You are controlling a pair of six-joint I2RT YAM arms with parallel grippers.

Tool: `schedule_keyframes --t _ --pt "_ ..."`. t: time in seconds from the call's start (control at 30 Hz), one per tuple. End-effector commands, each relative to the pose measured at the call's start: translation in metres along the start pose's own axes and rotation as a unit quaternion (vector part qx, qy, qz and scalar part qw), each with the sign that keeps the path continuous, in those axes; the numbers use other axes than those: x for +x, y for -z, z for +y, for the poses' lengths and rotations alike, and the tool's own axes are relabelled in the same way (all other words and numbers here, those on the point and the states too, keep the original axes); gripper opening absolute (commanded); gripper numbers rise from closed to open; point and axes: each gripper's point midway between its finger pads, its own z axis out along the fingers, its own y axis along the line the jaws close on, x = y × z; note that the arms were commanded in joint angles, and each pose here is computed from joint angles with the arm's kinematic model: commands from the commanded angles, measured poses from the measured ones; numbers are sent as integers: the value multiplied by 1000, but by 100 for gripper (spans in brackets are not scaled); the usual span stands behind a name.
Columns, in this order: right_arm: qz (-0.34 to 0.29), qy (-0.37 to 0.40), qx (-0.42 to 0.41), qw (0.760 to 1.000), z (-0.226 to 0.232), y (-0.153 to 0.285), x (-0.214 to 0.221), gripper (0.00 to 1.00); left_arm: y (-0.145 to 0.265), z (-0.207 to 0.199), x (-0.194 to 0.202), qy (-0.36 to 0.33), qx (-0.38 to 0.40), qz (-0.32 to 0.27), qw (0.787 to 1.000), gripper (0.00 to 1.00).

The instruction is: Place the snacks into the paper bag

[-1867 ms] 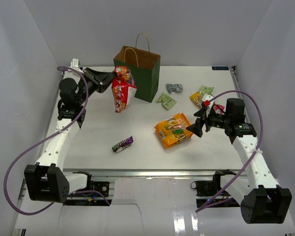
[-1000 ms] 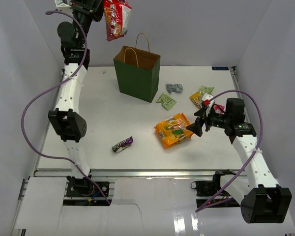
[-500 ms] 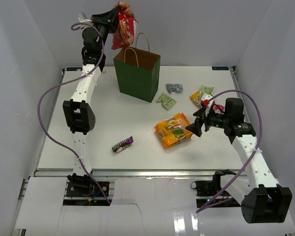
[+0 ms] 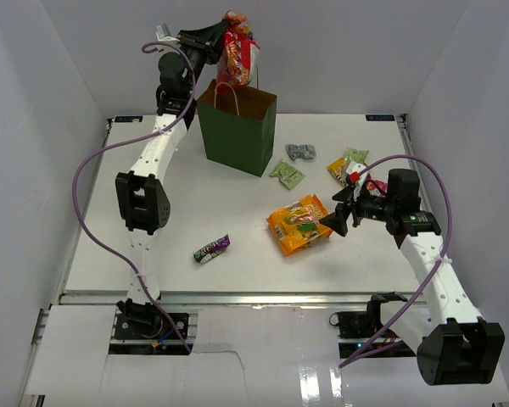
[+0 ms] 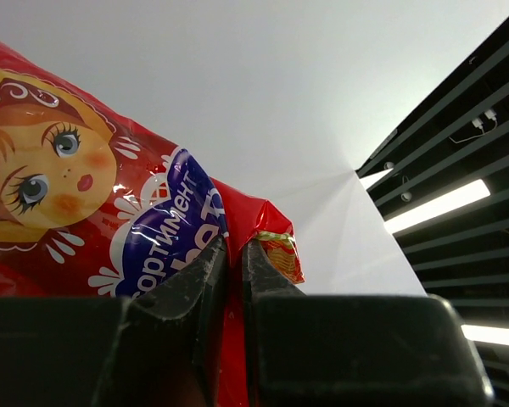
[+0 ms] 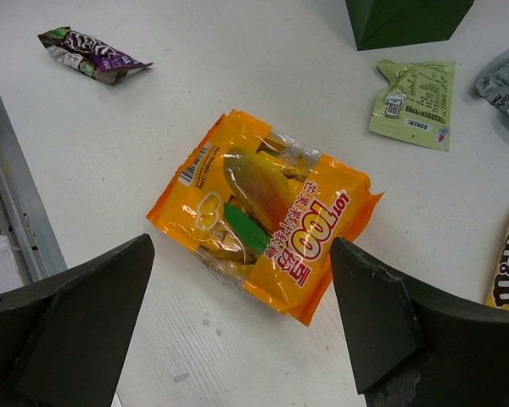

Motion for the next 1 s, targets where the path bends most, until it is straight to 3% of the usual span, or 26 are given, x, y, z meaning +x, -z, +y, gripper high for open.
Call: schedule_keyframes --t 0.0,0.37,0.53,0.63,0.97 --pt "-4 6 -4 1000 0 -3 0 90 22 -126 15 -17 125 13 992 0" --pt "-5 6 -8 1000 1 -4 0 90 37 -102 33 -29 101 43 994 0" --pt "-6 6 -11 1000 2 -4 0 90 45 -97 34 -40 91 47 994 30" --pt "-5 5 -11 1000 2 -5 1 90 51 -98 33 -45 88 43 994 41" --pt "-3 1 -17 1000 4 -7 3 90 71 -119 16 -80 91 21 992 56"
